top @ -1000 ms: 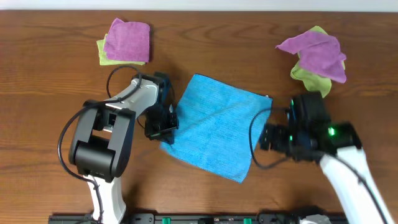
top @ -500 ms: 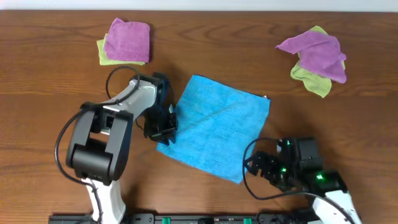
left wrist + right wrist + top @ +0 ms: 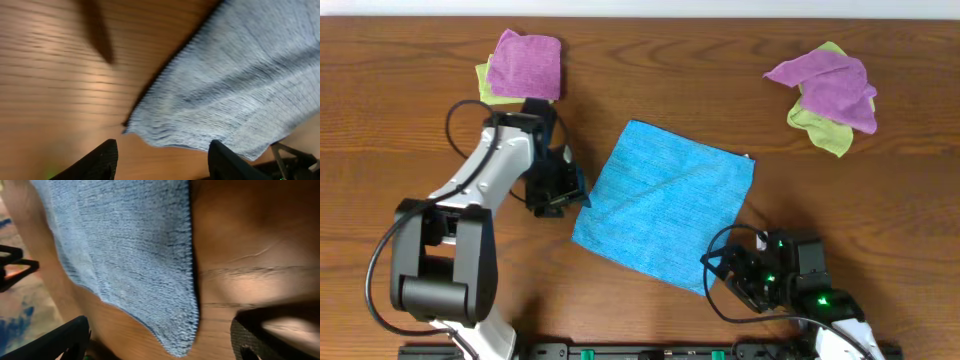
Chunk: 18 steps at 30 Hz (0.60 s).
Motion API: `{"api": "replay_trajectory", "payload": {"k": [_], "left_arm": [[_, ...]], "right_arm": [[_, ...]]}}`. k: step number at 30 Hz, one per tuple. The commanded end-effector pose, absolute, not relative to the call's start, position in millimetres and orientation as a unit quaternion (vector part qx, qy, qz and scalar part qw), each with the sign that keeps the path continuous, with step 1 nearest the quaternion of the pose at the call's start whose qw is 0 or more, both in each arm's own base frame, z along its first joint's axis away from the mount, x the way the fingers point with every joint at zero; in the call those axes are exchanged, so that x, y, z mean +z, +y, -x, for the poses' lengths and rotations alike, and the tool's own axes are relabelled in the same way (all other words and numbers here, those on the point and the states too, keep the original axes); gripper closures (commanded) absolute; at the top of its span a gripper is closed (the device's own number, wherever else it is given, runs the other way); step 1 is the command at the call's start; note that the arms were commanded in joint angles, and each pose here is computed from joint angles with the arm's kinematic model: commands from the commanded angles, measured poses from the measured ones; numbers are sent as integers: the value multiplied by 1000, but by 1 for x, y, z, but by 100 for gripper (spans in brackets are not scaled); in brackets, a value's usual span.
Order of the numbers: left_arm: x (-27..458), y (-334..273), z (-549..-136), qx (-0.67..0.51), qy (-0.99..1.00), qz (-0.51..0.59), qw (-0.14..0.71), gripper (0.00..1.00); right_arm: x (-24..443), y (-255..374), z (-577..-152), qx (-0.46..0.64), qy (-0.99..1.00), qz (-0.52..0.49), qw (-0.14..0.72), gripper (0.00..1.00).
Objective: Fold the cloth
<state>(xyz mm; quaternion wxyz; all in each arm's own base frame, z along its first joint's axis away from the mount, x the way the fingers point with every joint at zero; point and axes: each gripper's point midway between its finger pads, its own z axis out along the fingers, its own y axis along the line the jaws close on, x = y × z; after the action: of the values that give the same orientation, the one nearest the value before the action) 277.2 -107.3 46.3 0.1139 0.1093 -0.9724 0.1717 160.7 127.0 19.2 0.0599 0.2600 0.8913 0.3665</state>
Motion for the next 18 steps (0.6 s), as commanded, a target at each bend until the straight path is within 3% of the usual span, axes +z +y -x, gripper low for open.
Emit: {"api": "replay_trajectory", "payload": {"k": [1,18], "left_arm": [[47,-89,-280,162,-974,-117,104,41],[45,-70,-290,164,-974,-132,84,39]], "right_arm": [[-10,120,-136,329,896,-297,17,9],[-27,133,-125,292,914,-282,-4,16]]}}
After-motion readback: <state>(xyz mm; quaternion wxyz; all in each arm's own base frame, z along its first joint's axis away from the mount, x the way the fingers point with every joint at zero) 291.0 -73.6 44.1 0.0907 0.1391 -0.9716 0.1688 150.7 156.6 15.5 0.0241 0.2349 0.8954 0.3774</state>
